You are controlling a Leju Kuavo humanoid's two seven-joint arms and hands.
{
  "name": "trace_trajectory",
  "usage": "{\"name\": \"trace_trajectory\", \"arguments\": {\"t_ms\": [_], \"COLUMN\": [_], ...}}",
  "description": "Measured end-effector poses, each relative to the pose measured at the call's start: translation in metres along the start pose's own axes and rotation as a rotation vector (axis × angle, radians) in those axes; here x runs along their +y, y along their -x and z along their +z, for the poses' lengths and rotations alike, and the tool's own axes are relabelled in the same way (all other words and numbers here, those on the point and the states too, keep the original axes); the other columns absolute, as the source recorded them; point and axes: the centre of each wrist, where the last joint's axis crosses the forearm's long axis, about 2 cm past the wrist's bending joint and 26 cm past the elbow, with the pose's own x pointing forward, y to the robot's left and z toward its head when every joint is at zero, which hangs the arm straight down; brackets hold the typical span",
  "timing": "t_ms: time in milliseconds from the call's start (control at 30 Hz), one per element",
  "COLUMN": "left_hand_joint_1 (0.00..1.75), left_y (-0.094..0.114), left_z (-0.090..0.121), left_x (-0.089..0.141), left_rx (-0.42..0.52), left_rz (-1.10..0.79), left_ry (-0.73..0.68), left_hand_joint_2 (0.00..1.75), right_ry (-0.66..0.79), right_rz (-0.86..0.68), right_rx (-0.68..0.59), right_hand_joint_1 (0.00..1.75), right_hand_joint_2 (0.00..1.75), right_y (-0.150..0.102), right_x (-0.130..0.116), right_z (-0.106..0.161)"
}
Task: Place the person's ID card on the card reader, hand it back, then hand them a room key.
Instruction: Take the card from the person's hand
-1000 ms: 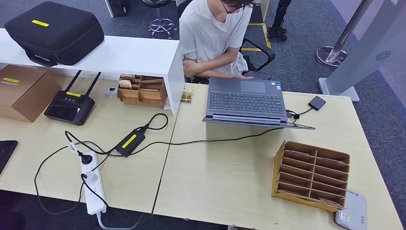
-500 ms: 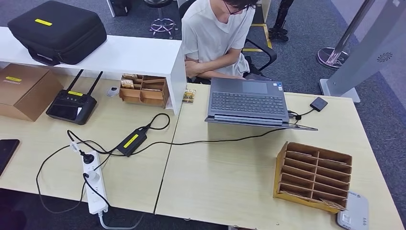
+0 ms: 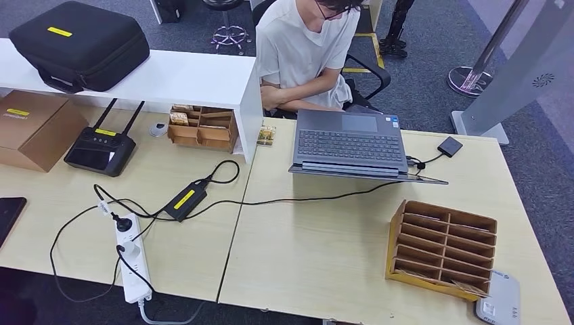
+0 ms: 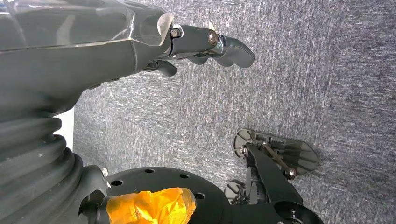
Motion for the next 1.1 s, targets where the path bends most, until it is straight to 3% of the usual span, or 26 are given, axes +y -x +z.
{"name": "trace_trajectory", "arguments": {"t_ms": [200, 467, 567, 600, 633, 700, 767, 967, 1100], "left_hand_joint_1": [0.0, 0.0, 0.0, 0.0, 0.0, 0.0, 0.0, 0.0, 0.0], "left_y": [0.0, 0.0, 0.0, 0.0, 0.0, 0.0, 0.0, 0.0, 0.0], "left_z": [0.0, 0.0, -0.001, -0.001, -0.001, -0.001, -0.001, 0.0, 0.0], "left_x": [0.0, 0.001, 0.002, 0.002, 0.002, 0.002, 0.002, 0.002, 0.001], "left_rx": [-0.002, -0.012, -0.018, -0.019, -0.019, -0.02, -0.02, -0.006, -0.01], "left_rz": [-0.003, -0.016, -0.026, -0.029, -0.032, -0.037, -0.043, -0.061, -0.069], "left_ry": [0.006, 0.014, 0.015, 0.016, 0.017, 0.018, 0.017, 0.002, 0.005], "left_hand_joint_2": [1.75, 1.75, 1.75, 1.75, 1.75, 1.75, 1.75, 1.75, 1.75], "right_ry": [-0.018, -0.155, -0.237, -0.259, -0.275, -0.291, -0.297, -0.38, -0.501], "right_rz": [-0.015, -0.068, -0.094, -0.099, -0.104, -0.103, -0.095, -0.057, -0.041], "right_rx": [-0.027, -0.119, -0.171, -0.186, -0.2, -0.216, -0.224, -0.167, -0.205], "right_hand_joint_1": [0.0, 0.0, 0.0, 0.0, 0.0, 0.0, 0.0, 0.0, 0.0], "right_hand_joint_2": [1.75, 1.75, 0.44, 0.44, 0.87, 0.87, 0.0, 0.0, 0.0], "right_y": [-0.008, -0.027, -0.034, -0.037, -0.039, -0.043, -0.046, -0.06, -0.072], "right_x": [0.004, 0.02, 0.026, 0.028, 0.03, 0.033, 0.034, 0.041, 0.048], "right_z": [-0.009, -0.028, -0.033, -0.035, -0.037, -0.04, -0.042, -0.041, -0.04]}}
